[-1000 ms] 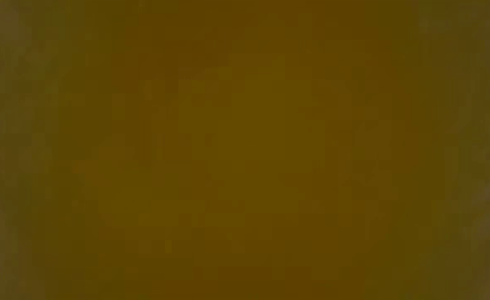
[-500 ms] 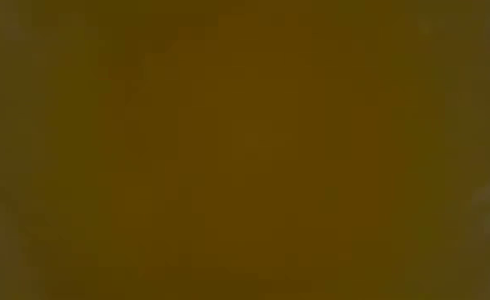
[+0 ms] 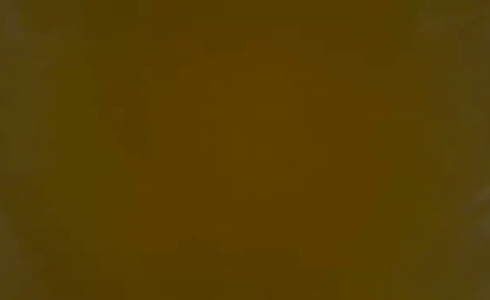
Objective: Pick & Place Mini bowls
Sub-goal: Put the blue printed bowl on the shelf
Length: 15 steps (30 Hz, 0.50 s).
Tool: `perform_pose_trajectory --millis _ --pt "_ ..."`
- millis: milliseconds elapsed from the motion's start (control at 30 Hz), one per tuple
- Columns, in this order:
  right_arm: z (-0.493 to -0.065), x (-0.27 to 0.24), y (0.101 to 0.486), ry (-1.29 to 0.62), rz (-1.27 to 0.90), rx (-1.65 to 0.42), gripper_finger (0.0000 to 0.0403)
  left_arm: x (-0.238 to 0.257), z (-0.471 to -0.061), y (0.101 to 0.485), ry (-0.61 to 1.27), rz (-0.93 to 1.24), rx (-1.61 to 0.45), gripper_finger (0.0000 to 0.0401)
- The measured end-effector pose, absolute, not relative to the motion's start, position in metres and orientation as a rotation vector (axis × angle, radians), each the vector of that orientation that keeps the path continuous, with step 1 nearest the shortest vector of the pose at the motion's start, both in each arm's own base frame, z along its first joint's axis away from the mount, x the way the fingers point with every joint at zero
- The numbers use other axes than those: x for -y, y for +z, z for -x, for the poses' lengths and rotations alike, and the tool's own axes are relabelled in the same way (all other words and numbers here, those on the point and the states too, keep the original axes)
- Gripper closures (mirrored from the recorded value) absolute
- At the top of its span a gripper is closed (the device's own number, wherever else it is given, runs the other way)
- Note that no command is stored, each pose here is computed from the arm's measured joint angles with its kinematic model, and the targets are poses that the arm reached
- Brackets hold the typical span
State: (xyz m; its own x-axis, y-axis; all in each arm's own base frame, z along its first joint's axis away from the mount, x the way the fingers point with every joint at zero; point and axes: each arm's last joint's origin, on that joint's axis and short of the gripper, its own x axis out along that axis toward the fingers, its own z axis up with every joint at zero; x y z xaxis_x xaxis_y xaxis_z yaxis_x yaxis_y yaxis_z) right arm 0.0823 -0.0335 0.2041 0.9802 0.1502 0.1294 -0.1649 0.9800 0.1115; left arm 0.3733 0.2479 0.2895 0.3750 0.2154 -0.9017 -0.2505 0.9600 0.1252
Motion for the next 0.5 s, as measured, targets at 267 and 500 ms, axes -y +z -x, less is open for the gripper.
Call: perform_pose_trajectory --millis 267,500 --pt "-0.0824 0.0336 0.2036 0.157 -0.122 0.117 0.0379 -0.2437 -0.369 0.2868 0.25 0.063 -1.2 0.0395" --pt "-0.0824 0.0336 0.2035 0.156 -0.125 0.116 0.0379 -0.2442 -0.3695 0.2843 0.255 0.071 -1.209 0.0395"
